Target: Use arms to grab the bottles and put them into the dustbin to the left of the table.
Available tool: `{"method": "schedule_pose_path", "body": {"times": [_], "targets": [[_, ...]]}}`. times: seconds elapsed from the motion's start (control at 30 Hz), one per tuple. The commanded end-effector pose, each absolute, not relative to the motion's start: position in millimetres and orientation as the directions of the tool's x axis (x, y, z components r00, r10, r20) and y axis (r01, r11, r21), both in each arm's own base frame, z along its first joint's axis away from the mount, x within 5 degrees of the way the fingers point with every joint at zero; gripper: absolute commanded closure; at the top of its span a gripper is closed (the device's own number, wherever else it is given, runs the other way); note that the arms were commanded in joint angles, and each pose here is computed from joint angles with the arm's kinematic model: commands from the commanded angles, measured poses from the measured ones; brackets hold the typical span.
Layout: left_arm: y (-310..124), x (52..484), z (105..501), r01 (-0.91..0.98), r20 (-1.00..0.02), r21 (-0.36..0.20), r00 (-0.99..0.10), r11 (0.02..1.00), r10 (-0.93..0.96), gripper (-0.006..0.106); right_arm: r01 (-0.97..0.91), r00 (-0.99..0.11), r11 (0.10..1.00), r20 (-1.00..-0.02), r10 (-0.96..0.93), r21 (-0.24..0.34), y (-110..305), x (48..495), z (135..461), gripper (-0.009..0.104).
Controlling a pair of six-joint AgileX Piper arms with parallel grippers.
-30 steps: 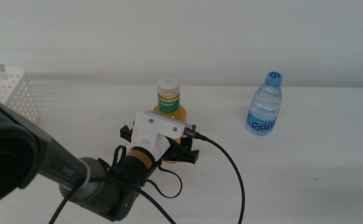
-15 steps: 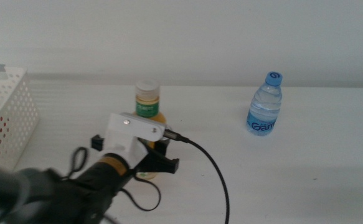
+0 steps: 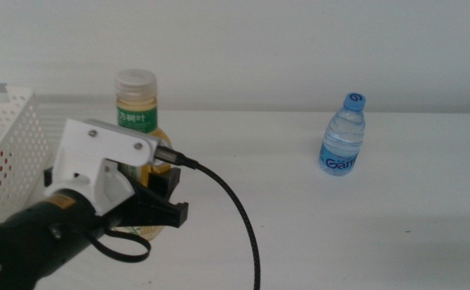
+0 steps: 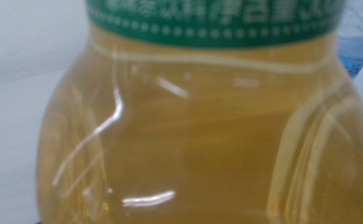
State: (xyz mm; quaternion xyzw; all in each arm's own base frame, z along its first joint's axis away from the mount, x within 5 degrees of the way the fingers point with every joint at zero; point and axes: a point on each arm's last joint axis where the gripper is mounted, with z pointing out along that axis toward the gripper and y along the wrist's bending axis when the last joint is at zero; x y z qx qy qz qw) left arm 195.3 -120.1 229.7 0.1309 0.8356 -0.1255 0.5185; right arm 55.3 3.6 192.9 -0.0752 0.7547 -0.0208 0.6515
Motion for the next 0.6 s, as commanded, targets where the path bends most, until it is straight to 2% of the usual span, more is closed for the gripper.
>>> {"method": "schedule_pose_path", "body": {"times": [0.0,0.37,0.43,0.47,0.57], "targets": [[-113.2,194.0,244.9,0.317,-0.929,-0.065,-0.366,0.946,0.059,0.102,-0.08,-0.141,0.987,-0.979,-0.15,-0.139,3.1,54.2,180.9,0.003],[-111.2,192.5,249.5,0.309,-0.937,-0.072,-0.348,0.948,0.042,0.102,-0.08,-0.141,0.987,-0.979,-0.15,-0.139,3.1,54.2,180.9,0.003],[-113.5,191.4,247.8,0.361,-0.931,-0.047,-0.353,0.932,0.09,0.102,-0.08,-0.141,0.987,-0.979,-0.15,-0.139,3.1,54.2,180.9,0.003],[-113.2,191.4,246.8,0.367,-0.926,-0.062,-0.369,0.928,0.084,0.102,-0.08,-0.141,0.987,-0.979,-0.15,-0.139,3.1,54.2,180.9,0.003],[-111.6,194.3,247.9,0.37,-0.892,-0.156,-0.45,0.916,0.029,0.102,-0.08,-0.141,0.987,-0.979,-0.15,-0.139,3.1,54.2,180.9,0.003]]}}
